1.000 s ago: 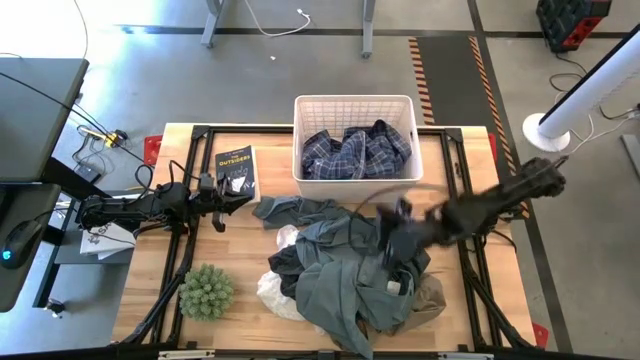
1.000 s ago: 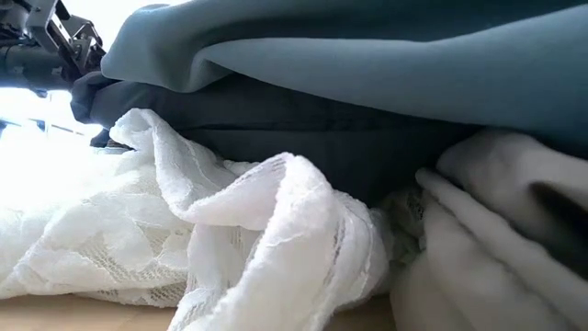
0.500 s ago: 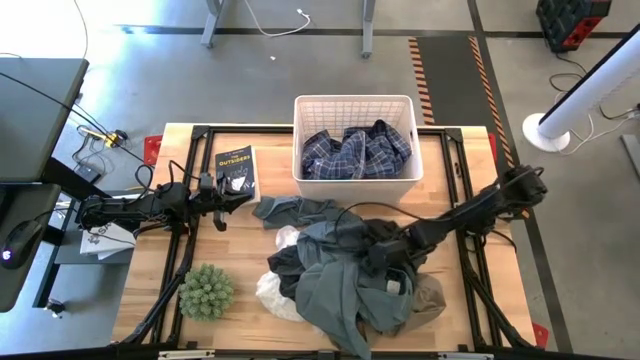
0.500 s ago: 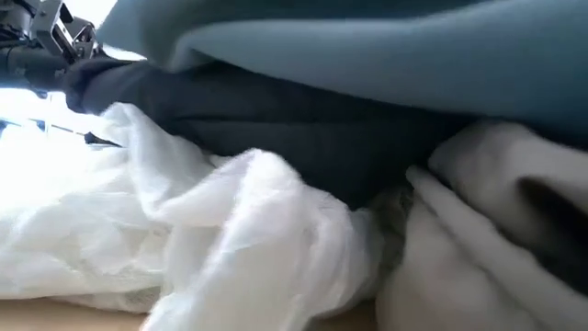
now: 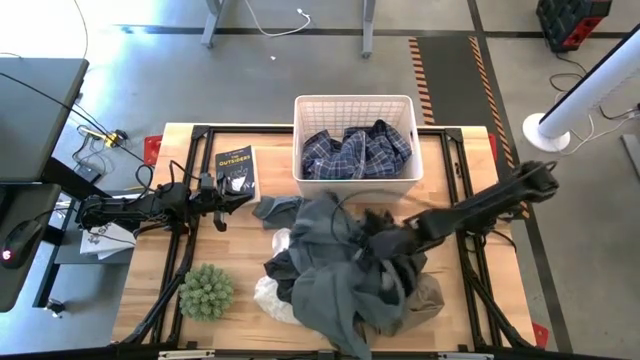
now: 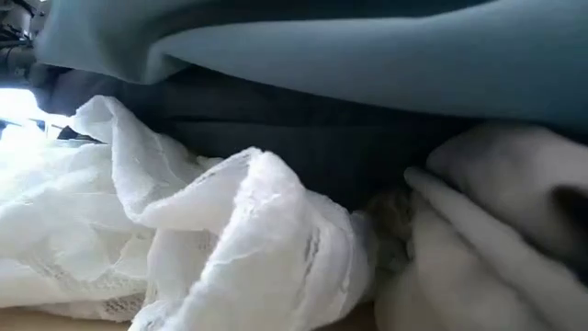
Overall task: Sort clothes
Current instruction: Put the blue pants into the white bin
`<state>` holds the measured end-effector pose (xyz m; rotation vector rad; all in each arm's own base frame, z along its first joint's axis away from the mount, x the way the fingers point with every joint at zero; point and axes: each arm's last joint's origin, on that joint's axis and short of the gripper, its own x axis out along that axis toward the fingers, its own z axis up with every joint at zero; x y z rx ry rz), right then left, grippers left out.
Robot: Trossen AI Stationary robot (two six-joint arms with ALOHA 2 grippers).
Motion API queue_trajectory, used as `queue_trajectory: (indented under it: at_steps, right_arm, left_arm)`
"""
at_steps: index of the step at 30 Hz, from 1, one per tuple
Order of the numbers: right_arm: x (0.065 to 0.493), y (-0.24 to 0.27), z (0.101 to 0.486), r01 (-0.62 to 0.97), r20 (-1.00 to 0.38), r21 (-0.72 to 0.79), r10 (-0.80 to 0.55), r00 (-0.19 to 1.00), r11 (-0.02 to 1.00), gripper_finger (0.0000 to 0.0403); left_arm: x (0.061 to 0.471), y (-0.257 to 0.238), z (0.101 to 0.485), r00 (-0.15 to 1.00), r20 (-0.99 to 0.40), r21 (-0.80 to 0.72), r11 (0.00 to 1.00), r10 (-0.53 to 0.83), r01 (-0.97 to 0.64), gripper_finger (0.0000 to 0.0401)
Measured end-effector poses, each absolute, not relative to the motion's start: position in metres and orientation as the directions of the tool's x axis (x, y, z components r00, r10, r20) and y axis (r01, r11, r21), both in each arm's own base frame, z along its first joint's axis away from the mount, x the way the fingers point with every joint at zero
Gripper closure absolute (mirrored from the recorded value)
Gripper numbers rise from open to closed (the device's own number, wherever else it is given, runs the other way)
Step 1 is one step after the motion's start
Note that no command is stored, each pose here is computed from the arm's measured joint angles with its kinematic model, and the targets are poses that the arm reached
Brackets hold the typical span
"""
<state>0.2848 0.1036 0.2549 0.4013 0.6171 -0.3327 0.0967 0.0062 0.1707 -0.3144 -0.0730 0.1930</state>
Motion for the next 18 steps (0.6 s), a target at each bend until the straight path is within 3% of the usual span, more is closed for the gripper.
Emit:
queue_trajectory:
  at_steps: [4, 7, 13, 16, 18]
  right_arm:
    - [0.272, 0.105, 0.351, 0.331, -0.326, 0.199, -0.256, 0.91, 0.922, 0.0394]
    - [0.251, 0.098, 0.424, 0.342, -0.057, 0.11, -0.337, 0.94, 0.933, 0.0398]
    - [0.213, 0.066, 0.529, 0.487, 0.423, -0.059, -0.42, 0.803, 0.872, 0.0396]
    - [0.2, 0.045, 0.556, 0.579, 0.621, -0.153, -0.378, 0.687, 0.801, 0.0396]
    - [0.199, 0.029, 0.563, 0.649, 0.668, -0.201, -0.382, 0.639, 0.734, 0.0396]
  left_arm:
    - [0.097, 0.006, 0.171, 0.979, 0.044, -0.314, 0.933, 0.201, -0.178, 0.0391]
    - [0.097, 0.006, 0.171, 0.978, 0.049, -0.313, 0.933, 0.202, -0.177, 0.0391]
    - [0.097, 0.007, 0.172, 0.975, 0.053, -0.309, 0.932, 0.214, -0.188, 0.0391]
    - [0.096, 0.007, 0.172, 0.972, 0.053, -0.31, 0.929, 0.228, -0.201, 0.0391]
    - [0.096, 0.007, 0.172, 0.971, 0.053, -0.309, 0.928, 0.234, -0.206, 0.0391]
